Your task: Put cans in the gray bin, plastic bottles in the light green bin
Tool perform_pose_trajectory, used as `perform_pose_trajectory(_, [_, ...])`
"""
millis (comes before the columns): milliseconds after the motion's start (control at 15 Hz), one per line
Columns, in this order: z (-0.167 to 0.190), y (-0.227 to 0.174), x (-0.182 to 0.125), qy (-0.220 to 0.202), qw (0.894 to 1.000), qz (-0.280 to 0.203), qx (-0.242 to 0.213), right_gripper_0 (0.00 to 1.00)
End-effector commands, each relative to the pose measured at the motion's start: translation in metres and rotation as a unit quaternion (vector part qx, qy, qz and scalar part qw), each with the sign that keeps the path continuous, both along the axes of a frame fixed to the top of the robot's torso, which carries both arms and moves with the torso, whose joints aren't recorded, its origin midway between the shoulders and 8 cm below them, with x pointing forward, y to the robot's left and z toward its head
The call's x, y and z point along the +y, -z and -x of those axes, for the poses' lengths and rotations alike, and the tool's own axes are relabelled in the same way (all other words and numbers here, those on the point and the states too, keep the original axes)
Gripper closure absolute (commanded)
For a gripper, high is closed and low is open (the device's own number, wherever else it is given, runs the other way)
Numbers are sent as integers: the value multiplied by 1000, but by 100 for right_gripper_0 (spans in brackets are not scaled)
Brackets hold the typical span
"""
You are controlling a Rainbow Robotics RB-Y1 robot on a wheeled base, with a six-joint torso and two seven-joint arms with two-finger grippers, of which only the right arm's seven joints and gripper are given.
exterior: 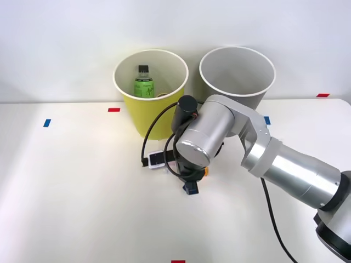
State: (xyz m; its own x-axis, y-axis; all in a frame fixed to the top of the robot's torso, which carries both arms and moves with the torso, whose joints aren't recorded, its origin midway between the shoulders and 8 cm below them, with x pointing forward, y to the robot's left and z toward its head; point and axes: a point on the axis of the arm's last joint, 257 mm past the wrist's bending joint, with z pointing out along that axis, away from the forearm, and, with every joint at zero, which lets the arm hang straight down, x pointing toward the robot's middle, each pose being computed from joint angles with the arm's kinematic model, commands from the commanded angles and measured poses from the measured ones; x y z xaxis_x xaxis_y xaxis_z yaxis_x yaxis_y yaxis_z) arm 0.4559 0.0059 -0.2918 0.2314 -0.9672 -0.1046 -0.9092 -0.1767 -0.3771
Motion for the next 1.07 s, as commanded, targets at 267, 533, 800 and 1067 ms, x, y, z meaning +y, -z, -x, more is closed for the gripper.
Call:
perform_pose_trajectory(267, [-7,7,8,20,1000,-1,5,0])
perform_pose_trajectory(533, [-9,5,12,17,1000,2,-6,0])
perform_pose_trajectory(800, [-12,5,7,20,1000,5,-8,90])
perform_pose_trajectory(1067, [-12,6,3,23,1000,5,-5,93])
